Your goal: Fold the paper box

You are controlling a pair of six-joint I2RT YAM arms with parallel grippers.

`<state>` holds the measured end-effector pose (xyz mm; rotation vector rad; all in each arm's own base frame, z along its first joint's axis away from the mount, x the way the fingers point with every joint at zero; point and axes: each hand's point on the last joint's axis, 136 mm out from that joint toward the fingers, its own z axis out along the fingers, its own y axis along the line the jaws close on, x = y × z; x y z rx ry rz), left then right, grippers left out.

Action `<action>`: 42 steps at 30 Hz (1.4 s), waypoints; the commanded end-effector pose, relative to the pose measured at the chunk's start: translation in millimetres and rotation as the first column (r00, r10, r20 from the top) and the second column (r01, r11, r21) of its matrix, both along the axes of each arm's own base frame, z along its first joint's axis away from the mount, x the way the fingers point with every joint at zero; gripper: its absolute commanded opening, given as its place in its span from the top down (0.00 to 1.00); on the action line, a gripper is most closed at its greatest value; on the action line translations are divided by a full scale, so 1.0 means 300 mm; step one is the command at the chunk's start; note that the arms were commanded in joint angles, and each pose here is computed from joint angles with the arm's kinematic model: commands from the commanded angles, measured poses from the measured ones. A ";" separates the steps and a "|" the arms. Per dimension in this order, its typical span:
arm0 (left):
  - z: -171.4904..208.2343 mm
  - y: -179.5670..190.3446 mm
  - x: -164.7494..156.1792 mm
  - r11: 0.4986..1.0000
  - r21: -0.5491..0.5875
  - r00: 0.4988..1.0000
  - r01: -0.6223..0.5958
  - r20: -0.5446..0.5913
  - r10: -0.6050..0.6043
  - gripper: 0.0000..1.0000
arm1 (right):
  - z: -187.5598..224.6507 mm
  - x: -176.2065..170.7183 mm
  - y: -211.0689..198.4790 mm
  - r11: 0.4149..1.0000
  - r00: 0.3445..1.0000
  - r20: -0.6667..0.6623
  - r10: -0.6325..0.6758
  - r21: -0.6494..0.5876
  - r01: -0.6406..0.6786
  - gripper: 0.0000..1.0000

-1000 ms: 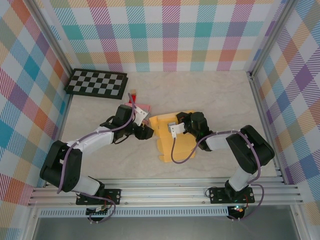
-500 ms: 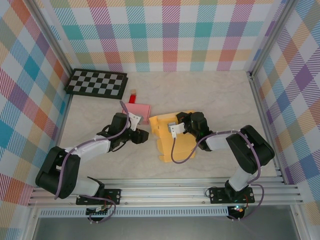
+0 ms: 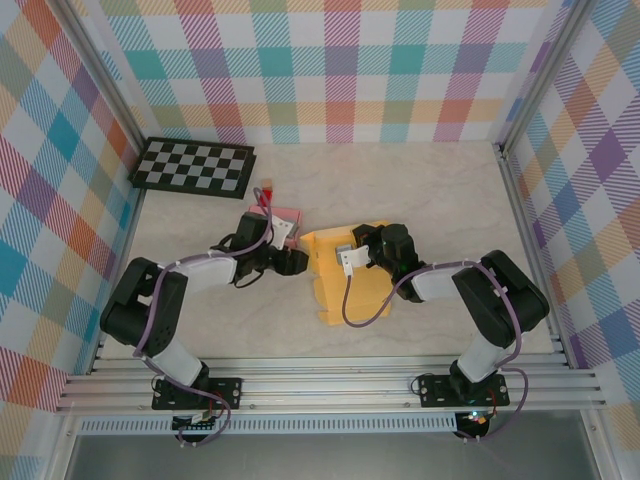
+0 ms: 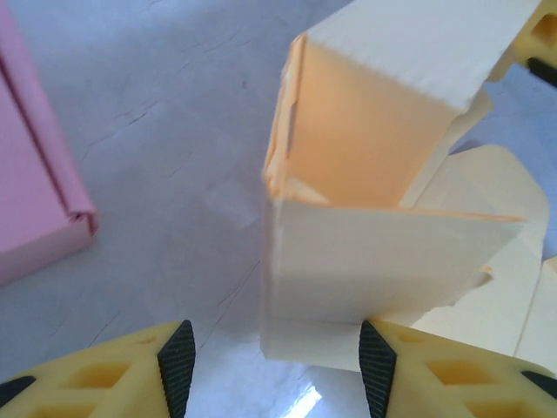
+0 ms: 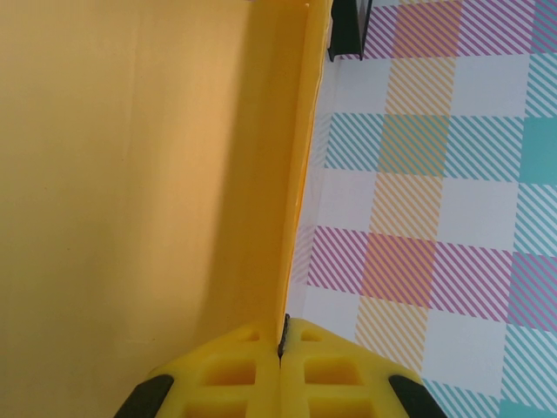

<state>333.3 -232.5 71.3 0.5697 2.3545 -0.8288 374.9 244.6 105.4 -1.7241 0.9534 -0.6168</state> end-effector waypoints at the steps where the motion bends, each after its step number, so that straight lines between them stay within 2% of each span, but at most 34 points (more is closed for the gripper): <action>1: 0.028 -0.050 0.009 0.997 -0.039 0.998 0.059 0.014 -0.059 0.47 | -0.075 -0.034 -0.009 0.998 0.997 -0.071 0.012 -0.057 -0.016 1.00; 16: 0.042 -0.139 -0.023 0.989 -0.048 0.990 0.141 0.013 -0.140 0.48 | -0.087 -0.030 -0.013 0.997 0.997 -0.082 0.004 -0.072 -0.010 1.00; 29: 0.054 -0.188 -0.041 0.987 -0.042 0.988 0.157 0.015 -0.157 0.50 | -0.072 -0.029 -0.012 0.998 0.998 -0.068 -0.001 -0.068 -0.004 1.00; 37: 0.009 -0.196 -0.057 0.993 0.047 0.994 0.104 0.009 -0.105 0.51 | -0.029 -0.034 -0.022 0.997 0.999 0.007 -0.035 -0.075 0.035 1.00; 42: -0.014 -0.178 -0.064 0.997 0.056 0.999 0.052 0.004 -0.053 0.52 | -0.021 -0.053 -0.020 0.996 0.999 0.006 -0.039 -0.079 0.039 1.00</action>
